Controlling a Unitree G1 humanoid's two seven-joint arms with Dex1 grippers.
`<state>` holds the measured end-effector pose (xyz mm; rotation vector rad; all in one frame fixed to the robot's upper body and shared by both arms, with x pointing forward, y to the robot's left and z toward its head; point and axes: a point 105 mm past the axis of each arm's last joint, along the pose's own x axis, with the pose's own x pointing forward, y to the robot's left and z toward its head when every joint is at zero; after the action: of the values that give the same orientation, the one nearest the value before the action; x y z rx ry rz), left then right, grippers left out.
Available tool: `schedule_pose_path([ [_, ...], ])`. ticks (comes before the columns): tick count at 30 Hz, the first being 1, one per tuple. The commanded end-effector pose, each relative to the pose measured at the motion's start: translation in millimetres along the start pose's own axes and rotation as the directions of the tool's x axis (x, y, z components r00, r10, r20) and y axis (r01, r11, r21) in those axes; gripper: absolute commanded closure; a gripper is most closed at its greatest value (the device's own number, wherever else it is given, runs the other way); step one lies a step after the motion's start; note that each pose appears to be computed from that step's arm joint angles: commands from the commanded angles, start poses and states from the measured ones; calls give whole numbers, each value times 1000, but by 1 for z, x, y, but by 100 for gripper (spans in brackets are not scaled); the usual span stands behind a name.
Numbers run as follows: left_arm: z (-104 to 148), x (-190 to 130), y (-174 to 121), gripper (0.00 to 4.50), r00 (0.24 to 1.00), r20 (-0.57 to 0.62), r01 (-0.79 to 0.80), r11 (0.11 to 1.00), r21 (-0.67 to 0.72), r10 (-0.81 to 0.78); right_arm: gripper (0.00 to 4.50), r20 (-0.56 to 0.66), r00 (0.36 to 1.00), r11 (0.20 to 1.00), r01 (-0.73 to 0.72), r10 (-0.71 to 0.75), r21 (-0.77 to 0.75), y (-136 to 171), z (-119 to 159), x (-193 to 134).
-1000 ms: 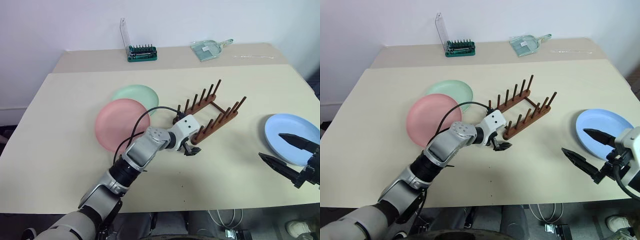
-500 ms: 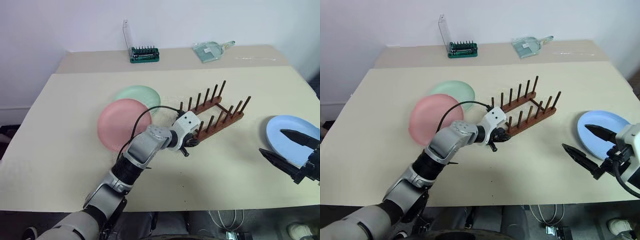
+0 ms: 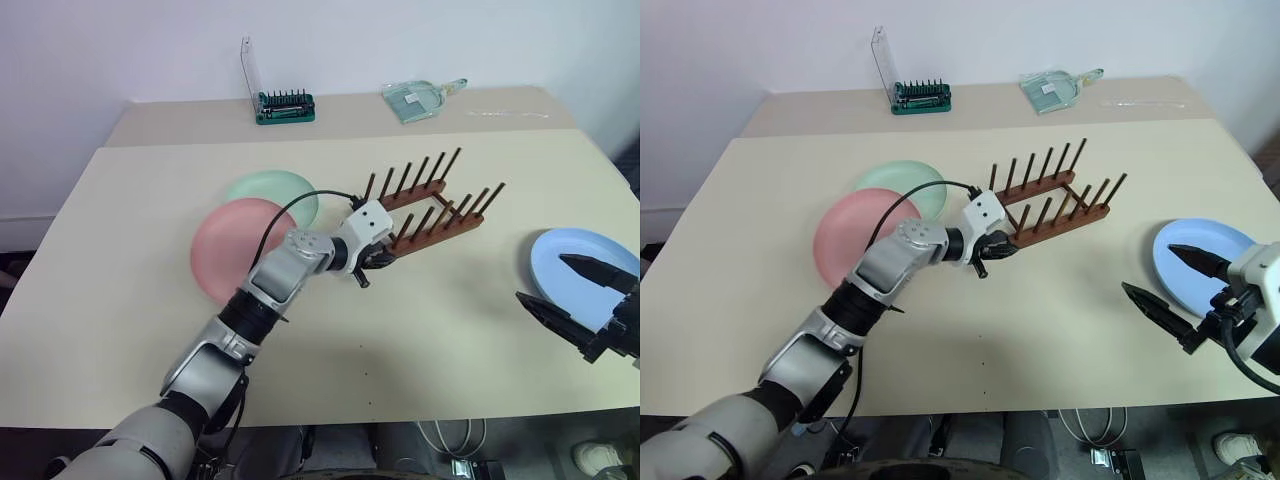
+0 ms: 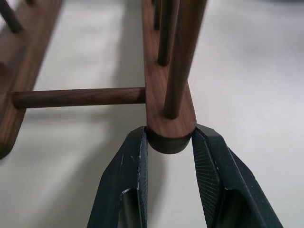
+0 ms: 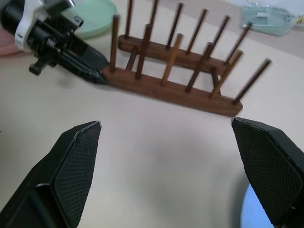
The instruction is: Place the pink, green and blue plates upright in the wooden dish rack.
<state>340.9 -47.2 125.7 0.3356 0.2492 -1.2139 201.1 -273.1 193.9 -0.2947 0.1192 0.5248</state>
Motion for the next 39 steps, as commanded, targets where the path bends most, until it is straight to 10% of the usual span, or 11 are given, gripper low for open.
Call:
schedule_pose_path([
  [1, 23, -7, -21, 371, 972, 94, 204, 972, 116, -215, 0, 23, 1000, 999, -19, 20, -29, 2, 7, 5],
  [23, -30, -8, -1, 371, 969, -118, 232, 964, 129, -218, 0, 25, 999, 998, -39, 40, -38, 4, 7, 12],
  [31, -15, -12, 21, 8, 991, -72, 126, 971, 202, -114, 0, 30, 998, 997, -61, 62, -37, 6, 9, 16],
  [39, 13, -46, 29, 8, 986, -52, 166, 967, 192, -159, 0, 15, 993, 994, -113, 113, -2, 14, 4, 21],
])
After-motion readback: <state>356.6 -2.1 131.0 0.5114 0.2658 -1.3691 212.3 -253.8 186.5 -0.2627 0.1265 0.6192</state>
